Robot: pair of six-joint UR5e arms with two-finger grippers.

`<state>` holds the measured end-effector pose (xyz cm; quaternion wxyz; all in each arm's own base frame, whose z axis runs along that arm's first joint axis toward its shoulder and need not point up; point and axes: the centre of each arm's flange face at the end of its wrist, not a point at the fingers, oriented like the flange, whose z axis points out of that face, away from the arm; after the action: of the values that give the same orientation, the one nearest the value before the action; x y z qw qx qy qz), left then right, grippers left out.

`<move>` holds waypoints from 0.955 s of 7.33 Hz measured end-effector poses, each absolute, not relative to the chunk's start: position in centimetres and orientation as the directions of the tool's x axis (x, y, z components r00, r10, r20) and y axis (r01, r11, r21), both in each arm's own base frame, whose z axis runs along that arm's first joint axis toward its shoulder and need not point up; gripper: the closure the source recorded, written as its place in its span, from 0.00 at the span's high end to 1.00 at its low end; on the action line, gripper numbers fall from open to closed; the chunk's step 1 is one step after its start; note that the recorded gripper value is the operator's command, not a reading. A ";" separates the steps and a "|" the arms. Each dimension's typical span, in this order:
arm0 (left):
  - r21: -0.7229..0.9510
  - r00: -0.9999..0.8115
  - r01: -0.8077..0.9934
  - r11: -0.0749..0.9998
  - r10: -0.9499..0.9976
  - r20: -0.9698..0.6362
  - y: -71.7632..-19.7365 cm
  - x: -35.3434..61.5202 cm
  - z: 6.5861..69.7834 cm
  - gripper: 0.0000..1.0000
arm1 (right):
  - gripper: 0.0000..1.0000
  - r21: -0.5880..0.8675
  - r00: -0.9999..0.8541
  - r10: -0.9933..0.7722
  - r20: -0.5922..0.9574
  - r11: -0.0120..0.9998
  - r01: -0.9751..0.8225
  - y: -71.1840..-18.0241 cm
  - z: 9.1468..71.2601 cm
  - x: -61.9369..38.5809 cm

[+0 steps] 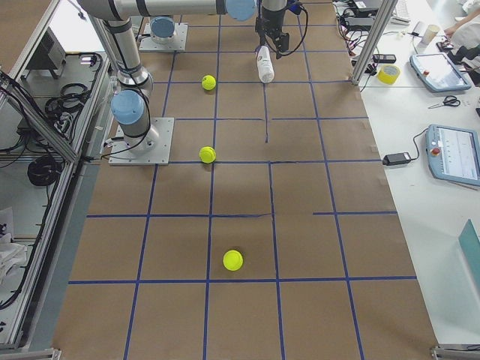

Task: Lift up tennis ball bucket
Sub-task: 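Reach the left gripper to the lying can's navy end while the right arm withdraws, then close the left gripper on the can's open navy end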

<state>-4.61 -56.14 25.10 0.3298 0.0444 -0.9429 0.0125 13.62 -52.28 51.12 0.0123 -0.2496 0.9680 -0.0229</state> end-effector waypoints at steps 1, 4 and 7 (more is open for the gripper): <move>0.020 -0.773 -0.075 0.997 -0.071 0.630 -56.2 -5.7 23.8 1.00 | 1.00 -0.050 -0.932 -0.361 -0.015 0.932 -0.360 -51.6 51.7 13.6; 0.069 -0.755 -0.023 0.997 -0.062 0.653 -56.1 -8.9 20.8 1.00 | 1.00 -0.059 -0.995 -0.094 -0.027 0.994 -0.092 -50.0 53.0 13.8; 0.088 -0.748 -0.009 0.996 -0.065 0.661 -56.2 -9.7 19.4 0.92 | 1.00 -0.057 -0.997 -0.069 -0.027 0.996 -0.068 -49.5 52.6 13.8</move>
<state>-9.73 -56.17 19.36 0.3547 0.0197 -0.9339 -0.0395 13.78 -49.55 52.63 0.0145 -0.0342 0.9989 -0.0279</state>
